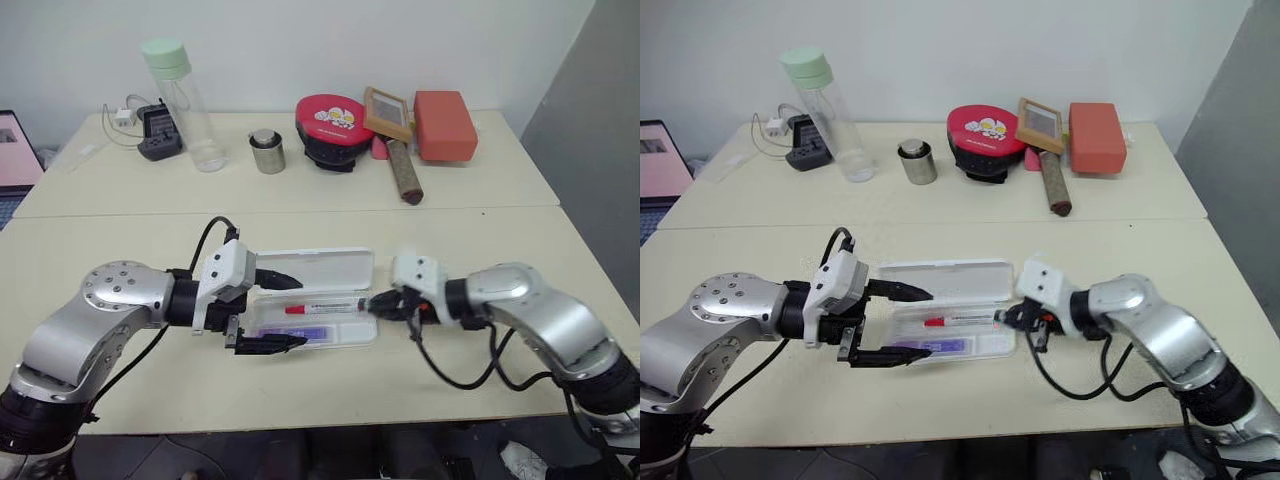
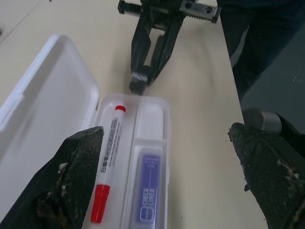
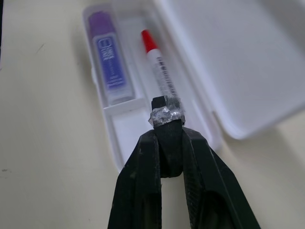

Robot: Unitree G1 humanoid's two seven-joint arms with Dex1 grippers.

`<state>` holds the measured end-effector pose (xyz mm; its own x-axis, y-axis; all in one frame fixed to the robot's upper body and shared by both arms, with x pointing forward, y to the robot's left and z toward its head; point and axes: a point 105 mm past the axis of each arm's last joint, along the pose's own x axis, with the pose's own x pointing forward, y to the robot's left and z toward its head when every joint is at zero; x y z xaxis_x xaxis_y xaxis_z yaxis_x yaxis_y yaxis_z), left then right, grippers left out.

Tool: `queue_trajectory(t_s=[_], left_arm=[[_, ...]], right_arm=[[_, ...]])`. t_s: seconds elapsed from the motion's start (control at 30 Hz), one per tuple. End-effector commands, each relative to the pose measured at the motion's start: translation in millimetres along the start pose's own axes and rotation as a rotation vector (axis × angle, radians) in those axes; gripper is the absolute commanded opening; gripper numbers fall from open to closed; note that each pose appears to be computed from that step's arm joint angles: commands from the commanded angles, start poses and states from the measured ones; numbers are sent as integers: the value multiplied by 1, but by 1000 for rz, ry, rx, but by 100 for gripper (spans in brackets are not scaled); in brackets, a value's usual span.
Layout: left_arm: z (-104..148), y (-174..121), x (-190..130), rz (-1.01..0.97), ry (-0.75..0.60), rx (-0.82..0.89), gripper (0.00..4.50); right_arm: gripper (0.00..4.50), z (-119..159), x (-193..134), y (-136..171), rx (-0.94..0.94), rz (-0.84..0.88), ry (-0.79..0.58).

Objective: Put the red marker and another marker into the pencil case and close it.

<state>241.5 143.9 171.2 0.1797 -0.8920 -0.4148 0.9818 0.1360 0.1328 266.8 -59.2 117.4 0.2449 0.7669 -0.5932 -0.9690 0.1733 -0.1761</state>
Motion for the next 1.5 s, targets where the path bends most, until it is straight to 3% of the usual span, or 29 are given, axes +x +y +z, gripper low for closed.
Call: queue_trajectory(t_s=[0.03, 0.33, 0.4, 0.9, 1.07, 1.3, 1.37, 1.5], left_arm=[[9, 4, -9, 30, -3, 53, 450], [11, 1, -10, 51, -7, 51, 450], [12, 1, -10, 57, -7, 49, 450], [13, -1, -7, 64, -22, 42, 450], [13, 0, -9, 78, -24, 34, 450], [19, -1, -21, 141, -79, -12, 450], [22, -3, -30, 169, -98, -29, 450], [24, -3, -45, 228, -112, -48, 450]], right_arm=[[27, 1, 9, -2, -47, -4, 10], [27, -3, 20, 0, -58, 30, 24], [99, 1, 21, 1, -63, 42, 11], [442, 14, 14, 0, -74, 58, -41], [442, 27, -3, 1, -62, 80, -119], [442, 28, -64, -7, -31, 92, -188], [442, 39, -83, -15, -22, 92, -243], [344, 68, -90, -56, -25, -37, -353]])
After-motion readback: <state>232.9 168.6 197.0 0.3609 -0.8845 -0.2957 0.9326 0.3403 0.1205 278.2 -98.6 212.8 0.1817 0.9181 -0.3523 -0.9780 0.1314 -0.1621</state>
